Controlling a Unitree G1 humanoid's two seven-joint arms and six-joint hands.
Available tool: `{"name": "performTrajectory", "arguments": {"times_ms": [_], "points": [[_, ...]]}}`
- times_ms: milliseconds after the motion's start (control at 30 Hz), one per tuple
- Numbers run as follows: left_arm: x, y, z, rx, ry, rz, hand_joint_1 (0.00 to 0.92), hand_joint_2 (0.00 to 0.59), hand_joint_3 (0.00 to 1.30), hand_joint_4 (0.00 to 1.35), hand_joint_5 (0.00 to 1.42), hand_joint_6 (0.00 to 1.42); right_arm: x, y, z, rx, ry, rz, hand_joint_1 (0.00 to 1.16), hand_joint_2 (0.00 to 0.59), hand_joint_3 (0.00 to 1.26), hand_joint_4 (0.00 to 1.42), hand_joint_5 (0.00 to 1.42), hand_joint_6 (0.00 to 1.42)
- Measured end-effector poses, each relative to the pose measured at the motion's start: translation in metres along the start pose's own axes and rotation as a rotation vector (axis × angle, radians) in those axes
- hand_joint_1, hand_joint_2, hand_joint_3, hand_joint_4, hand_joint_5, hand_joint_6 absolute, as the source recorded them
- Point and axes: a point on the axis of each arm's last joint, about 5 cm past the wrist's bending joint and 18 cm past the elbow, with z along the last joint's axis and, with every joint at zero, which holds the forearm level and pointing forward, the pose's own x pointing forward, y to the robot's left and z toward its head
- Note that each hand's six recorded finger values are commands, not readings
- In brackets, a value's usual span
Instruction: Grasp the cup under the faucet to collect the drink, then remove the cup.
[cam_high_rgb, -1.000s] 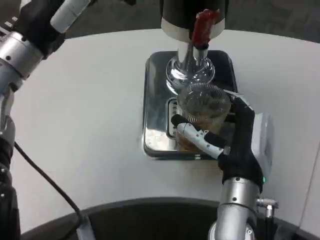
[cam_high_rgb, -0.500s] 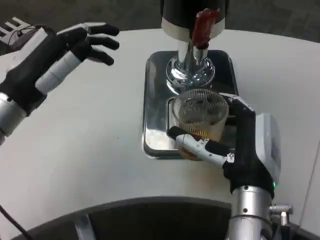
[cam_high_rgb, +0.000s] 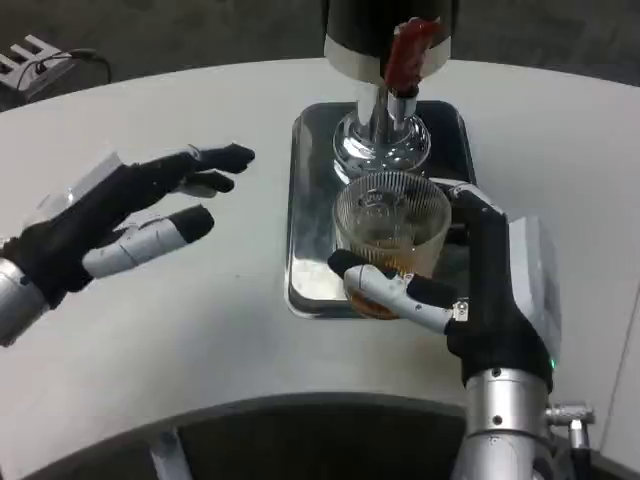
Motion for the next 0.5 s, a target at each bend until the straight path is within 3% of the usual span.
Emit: {"name": "performTrajectory", "arguments": {"times_ms": [200,267,400,500], "points": [[-0.007,0.002,0.0131,0.104,-0.054,-0.036,0.0,0.051,0.16,0.05,0.11,0.17,-0.008,-0.0024,0.0049,0.011,-0.008,0.073,1.01,0.139,0.97,1.08,1.06,0.75],[-0.013,0.0,0.0178,0.131,-0.064,-0.049,0.0,0.05,0.13,0.01,0.07,0.15,-0.011,-0.0072,0.0067,0.02,-0.009,0.092,1.02,0.145,0.97,1.08,1.07,0.75],[-0.024,-0.003,0.0272,0.189,-0.05,-0.066,0.0,0.059,0.06,0.0,0.02,0.12,-0.016,-0.0145,0.01,0.034,-0.014,0.123,1.02,0.147,0.97,1.1,1.07,0.75],[-0.031,-0.005,0.0356,0.215,-0.04,-0.048,0.0,0.065,0.02,0.0,0.0,0.08,-0.015,-0.019,0.0131,0.017,-0.04,0.123,1.02,0.148,0.97,1.1,1.07,0.75]]}}
